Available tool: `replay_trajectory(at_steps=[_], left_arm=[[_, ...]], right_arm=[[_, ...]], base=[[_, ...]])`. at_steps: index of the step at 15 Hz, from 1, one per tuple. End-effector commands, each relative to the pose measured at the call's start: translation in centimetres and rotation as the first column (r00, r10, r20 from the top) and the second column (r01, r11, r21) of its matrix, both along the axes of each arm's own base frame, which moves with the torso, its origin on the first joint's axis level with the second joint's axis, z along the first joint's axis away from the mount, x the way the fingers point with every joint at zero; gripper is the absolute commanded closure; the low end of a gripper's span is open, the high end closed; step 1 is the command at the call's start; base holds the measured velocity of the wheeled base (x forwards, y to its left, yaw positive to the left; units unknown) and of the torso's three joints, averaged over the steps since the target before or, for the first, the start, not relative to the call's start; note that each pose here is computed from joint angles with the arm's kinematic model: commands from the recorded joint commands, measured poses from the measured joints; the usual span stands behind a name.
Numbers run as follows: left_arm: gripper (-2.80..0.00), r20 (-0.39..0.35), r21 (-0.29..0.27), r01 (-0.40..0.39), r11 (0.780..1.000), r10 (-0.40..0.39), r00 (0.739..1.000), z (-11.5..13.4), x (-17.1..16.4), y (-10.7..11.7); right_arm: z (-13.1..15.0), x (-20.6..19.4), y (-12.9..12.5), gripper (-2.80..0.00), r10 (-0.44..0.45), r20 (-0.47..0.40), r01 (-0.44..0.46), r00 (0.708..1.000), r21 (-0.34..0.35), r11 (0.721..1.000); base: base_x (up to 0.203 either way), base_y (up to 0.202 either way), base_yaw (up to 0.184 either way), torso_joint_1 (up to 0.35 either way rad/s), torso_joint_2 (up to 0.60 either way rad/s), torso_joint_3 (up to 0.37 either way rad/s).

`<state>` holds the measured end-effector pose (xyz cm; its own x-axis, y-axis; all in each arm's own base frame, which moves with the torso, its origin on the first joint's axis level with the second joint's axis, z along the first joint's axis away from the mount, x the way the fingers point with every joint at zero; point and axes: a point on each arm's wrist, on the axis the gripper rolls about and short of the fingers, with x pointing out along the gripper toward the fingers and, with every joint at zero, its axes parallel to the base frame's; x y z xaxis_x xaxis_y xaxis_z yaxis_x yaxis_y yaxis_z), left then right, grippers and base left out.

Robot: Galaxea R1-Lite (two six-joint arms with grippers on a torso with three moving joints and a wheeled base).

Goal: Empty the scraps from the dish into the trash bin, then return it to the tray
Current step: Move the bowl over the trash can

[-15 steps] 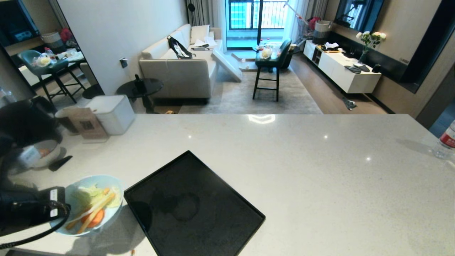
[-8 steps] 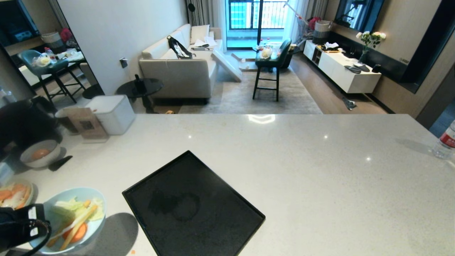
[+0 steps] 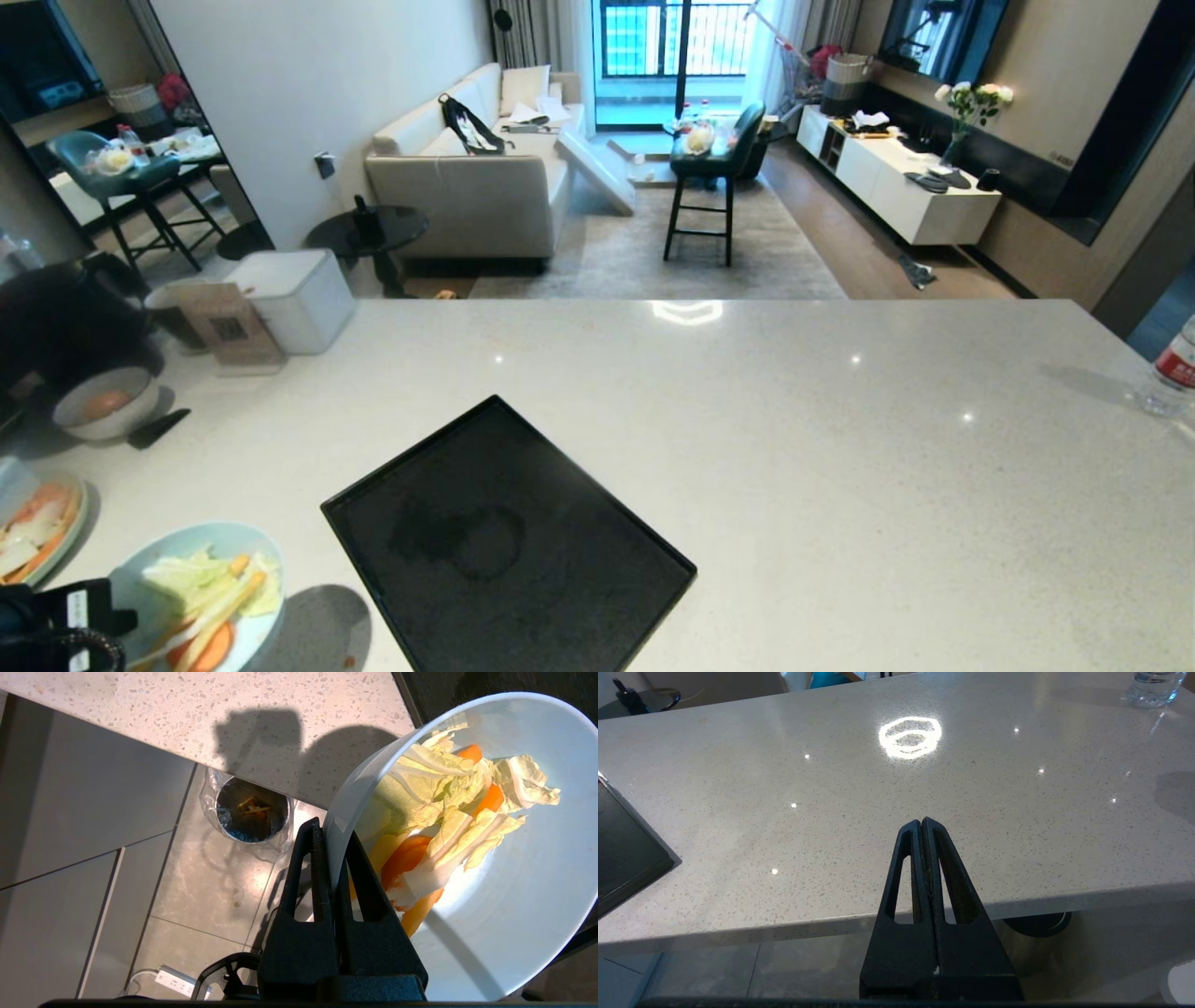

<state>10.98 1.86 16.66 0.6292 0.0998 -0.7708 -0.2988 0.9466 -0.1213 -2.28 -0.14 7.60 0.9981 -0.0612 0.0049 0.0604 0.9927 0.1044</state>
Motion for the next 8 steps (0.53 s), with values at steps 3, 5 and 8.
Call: replay_trajectory(at_steps=[3, 5, 8], left_arm=[[0.00, 0.009, 0.007, 0.010, 1.000, -0.010, 1.000, 0.05, -0.29, -0.10], [0.00, 0.006, 0.008, 0.007, 1.000, -0.008, 1.000, 0.00, -0.29, -0.08], [0.00, 0.003, 0.011, 0.001, 1.000, -0.001, 1.000, -0.01, -0.20, -0.02]], right_arm=[[0.01, 0.00, 0.00, 0.00, 0.000, 0.001, 0.000, 1.000, 0.002, 1.000], [0.01, 0.00, 0.00, 0.00, 0.001, 0.001, -0.001, 1.000, 0.002, 1.000], [0.01, 0.00, 0.00, 0.00, 0.000, 0.001, 0.000, 1.000, 0.001, 1.000]], base=[[0.000, 0.000, 0.000, 0.000, 0.00, 0.000], [0.000, 0.000, 0.000, 0.000, 0.00, 0.000], [0.000, 0.000, 0.000, 0.000, 0.00, 0.000]])
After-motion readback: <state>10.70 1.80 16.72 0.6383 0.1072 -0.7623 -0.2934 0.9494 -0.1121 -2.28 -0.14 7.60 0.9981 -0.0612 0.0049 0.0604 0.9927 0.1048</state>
